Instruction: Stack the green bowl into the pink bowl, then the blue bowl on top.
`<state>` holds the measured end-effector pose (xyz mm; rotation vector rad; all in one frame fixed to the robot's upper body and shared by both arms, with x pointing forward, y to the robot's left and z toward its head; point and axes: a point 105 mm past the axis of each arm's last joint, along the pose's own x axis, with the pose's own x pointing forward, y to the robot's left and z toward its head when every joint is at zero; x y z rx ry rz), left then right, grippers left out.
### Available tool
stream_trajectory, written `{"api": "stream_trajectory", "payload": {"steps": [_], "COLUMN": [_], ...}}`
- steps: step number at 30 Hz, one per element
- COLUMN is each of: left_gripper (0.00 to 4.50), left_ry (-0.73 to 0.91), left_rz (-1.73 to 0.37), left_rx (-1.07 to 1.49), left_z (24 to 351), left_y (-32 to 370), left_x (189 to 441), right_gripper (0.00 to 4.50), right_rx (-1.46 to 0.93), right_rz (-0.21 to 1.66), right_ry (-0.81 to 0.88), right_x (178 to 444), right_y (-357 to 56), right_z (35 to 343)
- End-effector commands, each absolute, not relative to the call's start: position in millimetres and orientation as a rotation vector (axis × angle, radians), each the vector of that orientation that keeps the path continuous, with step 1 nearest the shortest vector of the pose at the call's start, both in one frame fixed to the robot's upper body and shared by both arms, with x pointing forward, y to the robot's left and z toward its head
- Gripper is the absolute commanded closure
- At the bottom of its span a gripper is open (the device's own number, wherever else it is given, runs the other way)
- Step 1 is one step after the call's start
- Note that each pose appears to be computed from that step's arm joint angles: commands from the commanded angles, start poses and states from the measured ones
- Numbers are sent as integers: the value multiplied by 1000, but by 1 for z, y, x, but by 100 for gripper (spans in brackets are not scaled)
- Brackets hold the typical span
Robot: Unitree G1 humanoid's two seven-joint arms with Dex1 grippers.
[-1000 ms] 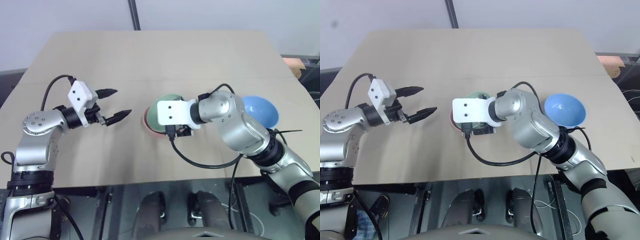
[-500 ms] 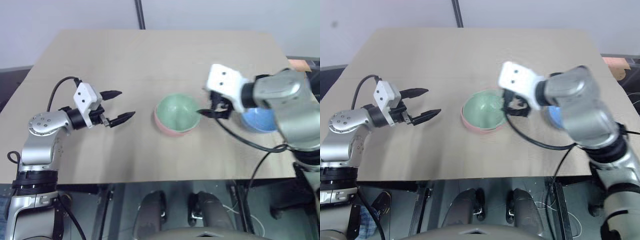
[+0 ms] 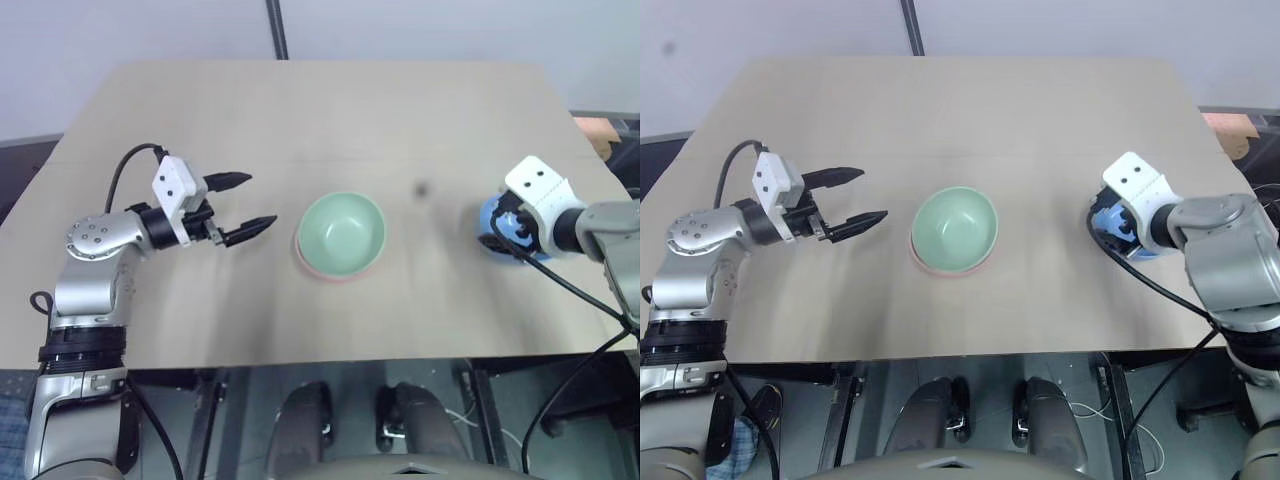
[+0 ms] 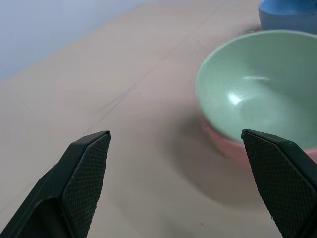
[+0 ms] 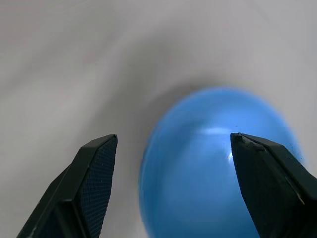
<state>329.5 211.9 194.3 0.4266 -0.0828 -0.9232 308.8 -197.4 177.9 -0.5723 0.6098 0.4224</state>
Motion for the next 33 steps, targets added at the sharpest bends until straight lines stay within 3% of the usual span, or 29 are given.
{"api": "stream_trajectory", "payload": {"steps": [1, 7, 16, 19, 26, 31, 33], "left_gripper": [0, 0, 0, 0, 0, 0, 0], "left_ry": [-146, -116, -31, 10, 23, 23, 23], "left_rz": [-965, -1055, -1147, -1181, -1196, -1192, -1188], "left_rx": [432, 419, 406, 392, 385, 386, 388], "left_z": [209, 206, 199, 196, 197, 197, 197], "left_y": [207, 203, 204, 203, 203, 203, 204], "left_x": [327, 316, 300, 294, 291, 291, 292], "right_gripper": [54, 54, 54, 115, 430, 441, 441], "right_rx": [-499, -464, -479, -486, -496, -489, -447], "right_rz": [366, 322, 309, 316, 352, 357, 387], "right_ry": [606, 683, 707, 699, 683, 657, 582], "right_x": [303, 298, 299, 300, 302, 307, 315], "right_y": [-200, -208, -213, -212, -203, -200, -187], "right_z": [173, 144, 132, 132, 130, 136, 152]}}
